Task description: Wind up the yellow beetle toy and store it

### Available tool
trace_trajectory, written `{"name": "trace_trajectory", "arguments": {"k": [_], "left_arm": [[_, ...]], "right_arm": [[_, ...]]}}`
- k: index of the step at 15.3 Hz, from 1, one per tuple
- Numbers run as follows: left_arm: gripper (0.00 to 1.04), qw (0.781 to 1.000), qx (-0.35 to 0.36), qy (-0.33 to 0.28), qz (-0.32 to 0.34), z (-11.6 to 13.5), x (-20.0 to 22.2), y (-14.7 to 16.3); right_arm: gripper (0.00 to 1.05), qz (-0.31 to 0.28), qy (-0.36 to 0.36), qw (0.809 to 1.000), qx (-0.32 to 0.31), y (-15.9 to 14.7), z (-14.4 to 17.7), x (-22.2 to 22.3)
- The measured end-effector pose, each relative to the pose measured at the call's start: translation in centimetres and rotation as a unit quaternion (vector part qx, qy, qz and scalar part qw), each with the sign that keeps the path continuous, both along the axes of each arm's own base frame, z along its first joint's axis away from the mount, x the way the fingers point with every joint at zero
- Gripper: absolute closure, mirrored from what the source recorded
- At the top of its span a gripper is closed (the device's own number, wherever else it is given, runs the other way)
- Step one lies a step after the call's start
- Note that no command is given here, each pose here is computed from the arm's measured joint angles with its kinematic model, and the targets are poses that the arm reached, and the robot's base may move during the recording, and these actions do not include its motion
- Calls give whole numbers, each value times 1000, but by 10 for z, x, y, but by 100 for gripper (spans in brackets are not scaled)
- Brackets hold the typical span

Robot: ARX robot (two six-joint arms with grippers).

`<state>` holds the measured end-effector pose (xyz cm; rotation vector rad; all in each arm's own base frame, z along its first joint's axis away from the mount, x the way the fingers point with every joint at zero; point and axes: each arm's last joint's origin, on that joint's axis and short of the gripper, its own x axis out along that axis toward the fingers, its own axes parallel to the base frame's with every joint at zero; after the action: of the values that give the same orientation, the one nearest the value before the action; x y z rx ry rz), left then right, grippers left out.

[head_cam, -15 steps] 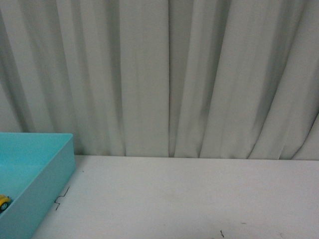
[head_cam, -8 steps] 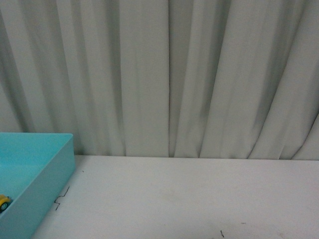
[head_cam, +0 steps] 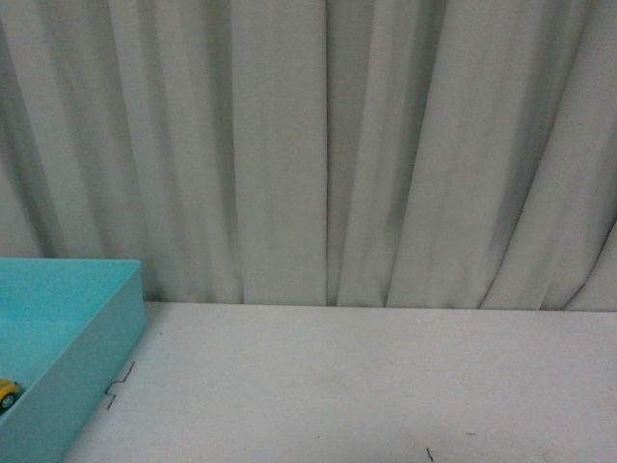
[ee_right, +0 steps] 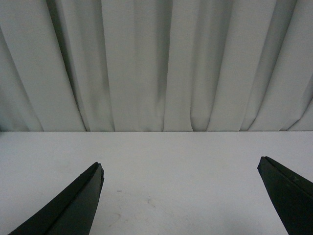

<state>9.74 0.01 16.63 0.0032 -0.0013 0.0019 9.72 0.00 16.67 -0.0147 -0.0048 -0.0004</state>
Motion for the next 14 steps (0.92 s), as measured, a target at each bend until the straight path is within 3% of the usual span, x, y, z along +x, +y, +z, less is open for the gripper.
{"name": "trace_trajectory", "arguments": {"k": [3, 5, 8, 9, 14], "left_arm": [[70, 1000, 0, 0, 0, 0, 0, 0], [38, 1000, 0, 0, 0, 0, 0, 0], [11, 1000, 0, 0, 0, 0, 0, 0], [5, 1000, 0, 0, 0, 0, 0, 0], [7, 1000, 0, 0, 0, 0, 0, 0]], "right_arm": [[7, 0, 0, 1000, 0, 0, 0, 0], [7, 0, 0, 1000, 0, 0, 0, 0], [7, 0, 0, 1000, 0, 0, 0, 0], [7, 0, 0, 1000, 0, 0, 0, 0], [7, 0, 0, 1000, 0, 0, 0, 0]]}}
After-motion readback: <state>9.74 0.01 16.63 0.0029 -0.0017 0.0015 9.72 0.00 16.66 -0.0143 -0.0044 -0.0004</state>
